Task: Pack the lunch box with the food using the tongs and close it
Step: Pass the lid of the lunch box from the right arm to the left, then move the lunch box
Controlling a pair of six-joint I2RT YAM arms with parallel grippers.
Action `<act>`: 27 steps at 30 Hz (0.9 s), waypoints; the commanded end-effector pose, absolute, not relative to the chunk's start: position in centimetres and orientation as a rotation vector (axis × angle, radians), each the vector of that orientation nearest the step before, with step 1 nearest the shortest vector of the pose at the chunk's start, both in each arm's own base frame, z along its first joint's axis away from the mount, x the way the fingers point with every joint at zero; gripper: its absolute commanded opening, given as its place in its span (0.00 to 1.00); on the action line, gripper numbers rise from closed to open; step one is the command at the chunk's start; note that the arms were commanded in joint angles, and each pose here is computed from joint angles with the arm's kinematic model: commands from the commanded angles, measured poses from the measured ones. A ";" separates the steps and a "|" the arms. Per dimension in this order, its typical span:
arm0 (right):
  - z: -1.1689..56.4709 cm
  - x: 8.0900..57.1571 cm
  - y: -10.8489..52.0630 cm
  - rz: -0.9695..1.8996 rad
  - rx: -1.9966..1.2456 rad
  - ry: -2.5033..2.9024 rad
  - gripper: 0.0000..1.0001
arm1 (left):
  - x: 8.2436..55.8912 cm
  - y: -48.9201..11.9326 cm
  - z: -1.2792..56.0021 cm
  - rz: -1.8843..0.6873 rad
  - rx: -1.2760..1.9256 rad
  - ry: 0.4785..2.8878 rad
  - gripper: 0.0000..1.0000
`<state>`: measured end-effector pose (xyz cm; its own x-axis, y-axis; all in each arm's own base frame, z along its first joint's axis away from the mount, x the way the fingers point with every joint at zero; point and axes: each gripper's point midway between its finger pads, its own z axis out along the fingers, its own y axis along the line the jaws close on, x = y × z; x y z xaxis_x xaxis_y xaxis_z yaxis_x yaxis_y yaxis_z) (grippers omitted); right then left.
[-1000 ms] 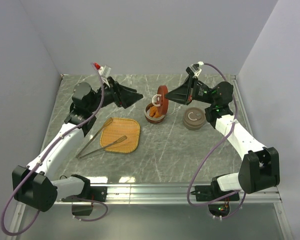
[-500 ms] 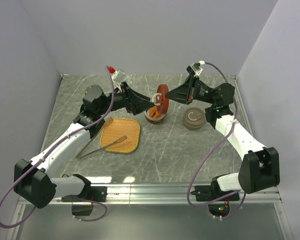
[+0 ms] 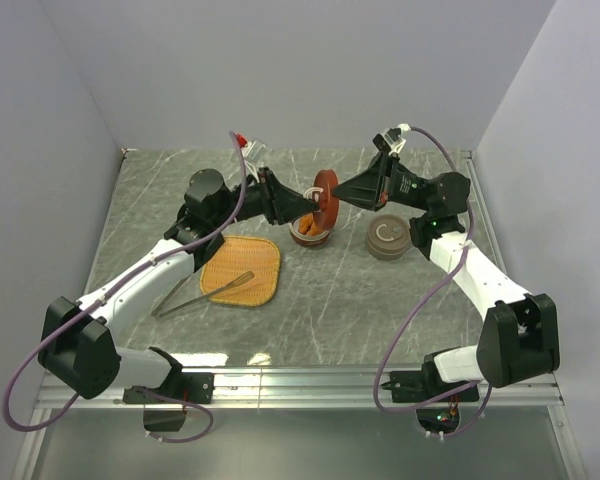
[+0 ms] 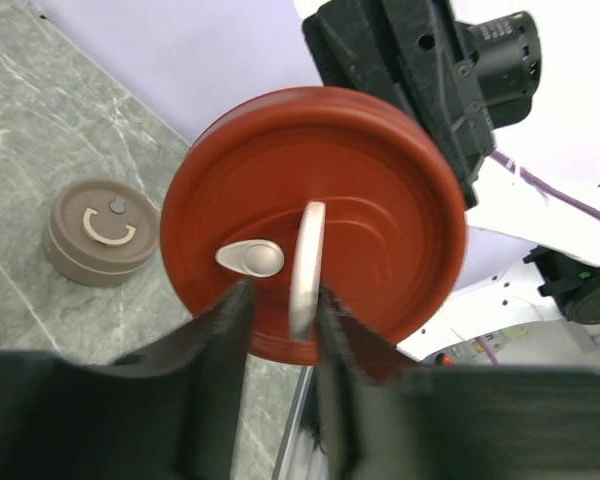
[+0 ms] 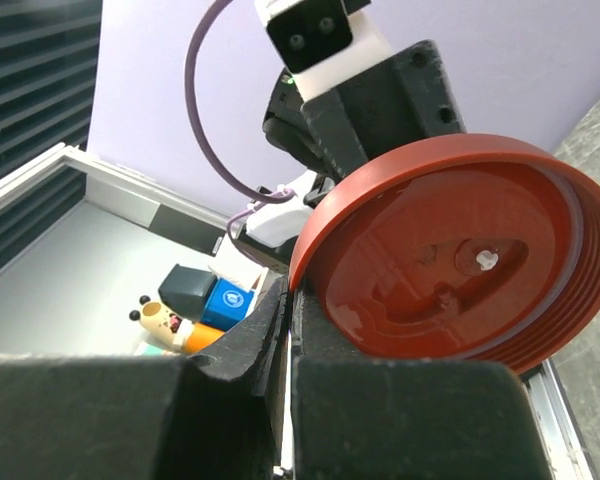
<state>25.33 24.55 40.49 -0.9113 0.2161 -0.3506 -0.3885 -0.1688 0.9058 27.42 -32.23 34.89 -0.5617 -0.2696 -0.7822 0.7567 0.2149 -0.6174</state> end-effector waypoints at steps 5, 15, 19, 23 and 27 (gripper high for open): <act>41.9 23.7 24.3 2.122 -0.266 1.639 0.00 | 26.8 -32.4 39.1 -1.535 0.499 1.478 0.13; 37.4 27.7 22.6 1.925 -0.168 1.850 0.70 | 29.7 -30.4 36.7 -1.262 0.548 1.619 0.00; 34.4 29.8 20.0 1.779 -0.067 1.977 0.83 | 32.3 -29.2 35.0 -1.013 0.556 1.745 0.00; 32.0 31.0 17.9 1.522 -0.171 2.047 0.95 | 35.9 -27.8 30.8 -0.739 0.590 1.951 0.00; 29.2 31.1 16.4 1.395 -0.160 2.180 0.96 | 38.5 -27.2 25.2 -0.567 0.627 2.193 0.00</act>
